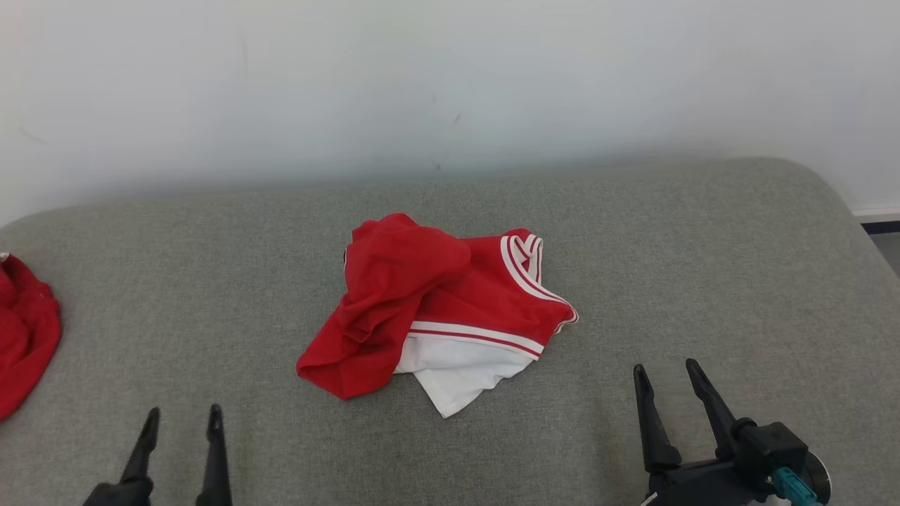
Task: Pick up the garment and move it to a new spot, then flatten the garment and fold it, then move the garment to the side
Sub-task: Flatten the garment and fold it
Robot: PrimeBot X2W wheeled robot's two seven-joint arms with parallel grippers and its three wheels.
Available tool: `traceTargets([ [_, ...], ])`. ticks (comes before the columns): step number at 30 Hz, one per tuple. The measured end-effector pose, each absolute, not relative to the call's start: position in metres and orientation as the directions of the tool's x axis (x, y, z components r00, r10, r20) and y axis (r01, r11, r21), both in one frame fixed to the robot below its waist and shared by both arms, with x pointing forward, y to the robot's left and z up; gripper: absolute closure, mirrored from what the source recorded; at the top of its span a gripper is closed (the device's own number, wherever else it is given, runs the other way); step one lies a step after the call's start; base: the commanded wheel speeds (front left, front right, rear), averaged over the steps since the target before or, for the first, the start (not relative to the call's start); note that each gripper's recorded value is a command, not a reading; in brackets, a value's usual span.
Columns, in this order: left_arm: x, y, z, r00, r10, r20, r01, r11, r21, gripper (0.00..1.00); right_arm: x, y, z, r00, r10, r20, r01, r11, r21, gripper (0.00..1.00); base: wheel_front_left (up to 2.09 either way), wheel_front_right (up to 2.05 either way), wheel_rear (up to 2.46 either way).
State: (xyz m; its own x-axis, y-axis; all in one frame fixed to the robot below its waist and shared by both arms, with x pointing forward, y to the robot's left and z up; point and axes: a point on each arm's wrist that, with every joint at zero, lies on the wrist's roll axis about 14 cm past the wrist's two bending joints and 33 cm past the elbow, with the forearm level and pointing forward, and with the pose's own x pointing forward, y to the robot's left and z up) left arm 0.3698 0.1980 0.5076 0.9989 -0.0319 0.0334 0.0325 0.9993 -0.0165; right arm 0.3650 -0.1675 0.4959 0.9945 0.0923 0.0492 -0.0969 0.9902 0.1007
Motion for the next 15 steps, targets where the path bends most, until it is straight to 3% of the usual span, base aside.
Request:
traceTargets([
  [15, 0.420, 0.096, 0.464, 0.905, -0.405, -0.127, 0.407, 0.913, -0.012, 0.00, 0.385, -0.159, 0.503, 0.991, 0.121, 0.066, -0.128, 0.985, 0.115, 0.00, 0.00, 0.00, 0.00],
])
